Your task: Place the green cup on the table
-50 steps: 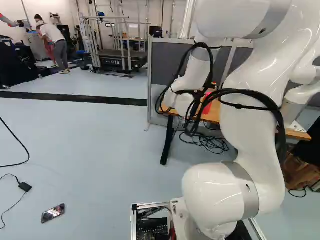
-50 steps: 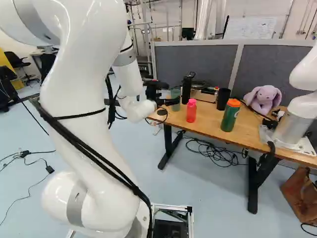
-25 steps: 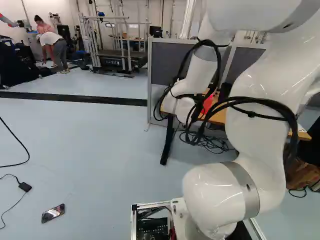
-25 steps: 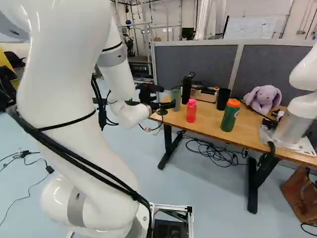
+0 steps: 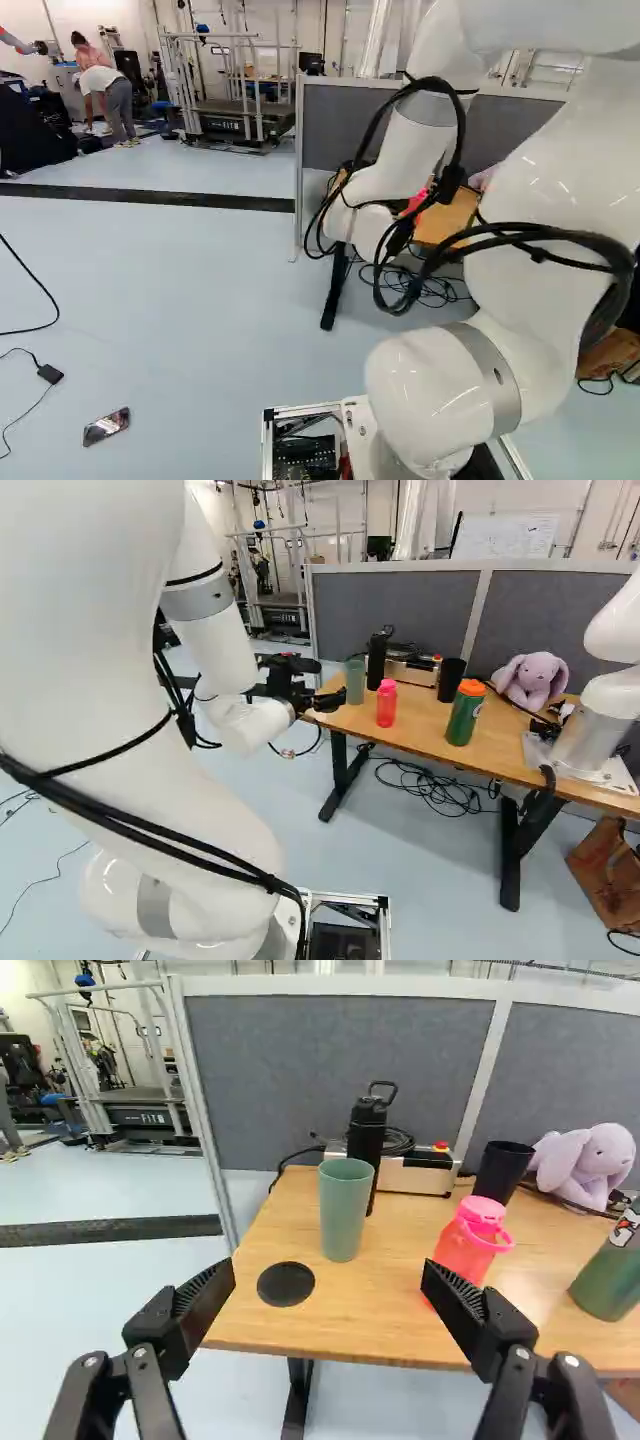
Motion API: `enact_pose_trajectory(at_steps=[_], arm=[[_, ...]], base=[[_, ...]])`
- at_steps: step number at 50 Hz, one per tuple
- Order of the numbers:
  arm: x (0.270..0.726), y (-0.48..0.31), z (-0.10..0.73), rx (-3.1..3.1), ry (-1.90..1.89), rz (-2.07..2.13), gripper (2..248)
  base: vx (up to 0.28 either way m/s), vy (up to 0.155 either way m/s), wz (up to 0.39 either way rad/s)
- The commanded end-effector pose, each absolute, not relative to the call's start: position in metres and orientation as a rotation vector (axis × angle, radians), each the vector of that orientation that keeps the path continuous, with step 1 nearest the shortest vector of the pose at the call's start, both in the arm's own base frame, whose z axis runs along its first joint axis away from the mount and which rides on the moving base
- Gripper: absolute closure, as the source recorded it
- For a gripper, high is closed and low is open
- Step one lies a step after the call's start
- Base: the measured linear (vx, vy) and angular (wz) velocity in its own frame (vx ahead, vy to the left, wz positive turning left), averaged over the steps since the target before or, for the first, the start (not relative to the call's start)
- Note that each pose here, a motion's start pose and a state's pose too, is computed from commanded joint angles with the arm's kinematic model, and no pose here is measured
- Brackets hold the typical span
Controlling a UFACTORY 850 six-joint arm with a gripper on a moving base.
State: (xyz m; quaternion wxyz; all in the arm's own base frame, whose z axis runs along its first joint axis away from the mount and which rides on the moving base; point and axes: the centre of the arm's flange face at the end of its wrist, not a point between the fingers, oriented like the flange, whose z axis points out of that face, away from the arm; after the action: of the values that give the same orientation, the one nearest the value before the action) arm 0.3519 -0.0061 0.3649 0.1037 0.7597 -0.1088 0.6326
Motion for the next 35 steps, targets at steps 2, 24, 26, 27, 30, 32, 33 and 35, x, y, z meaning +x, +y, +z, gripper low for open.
enact_pose_trajectory(at_steps=[2,24,26,27,30,32,33,35], arm=[[0.3500,-0.0055,0.3649,2.242,-0.319,1.867,3],[0.3466,-0.0045,0.3649,2.245,-0.315,1.868,3],[0.3466,-0.0045,0.3649,2.245,-0.315,1.868,3],[0.3466,-0.0045,0.3649,2.245,-0.315,1.868,3],[0.3466,-0.0045,0.3649,2.245,-0.315,1.868,3],[0.3466,-0.0045,0.3649,2.245,-0.315,1.868,3],[0.3466,-0.0045,0.3649,2.245,-0.315,1.868,3],[0.3466,-0.0045,0.3649,2.245,-0.315,1.868,3]], base=[[0.000,0.000,0.000],[0.000,0.000,0.000],[0.000,0.000,0.000],[0.000,0.000,0.000],[0.000,0.000,0.000],[0.000,0.000,0.000],[0.000,0.000,0.000],[0.000,0.000,0.000]])
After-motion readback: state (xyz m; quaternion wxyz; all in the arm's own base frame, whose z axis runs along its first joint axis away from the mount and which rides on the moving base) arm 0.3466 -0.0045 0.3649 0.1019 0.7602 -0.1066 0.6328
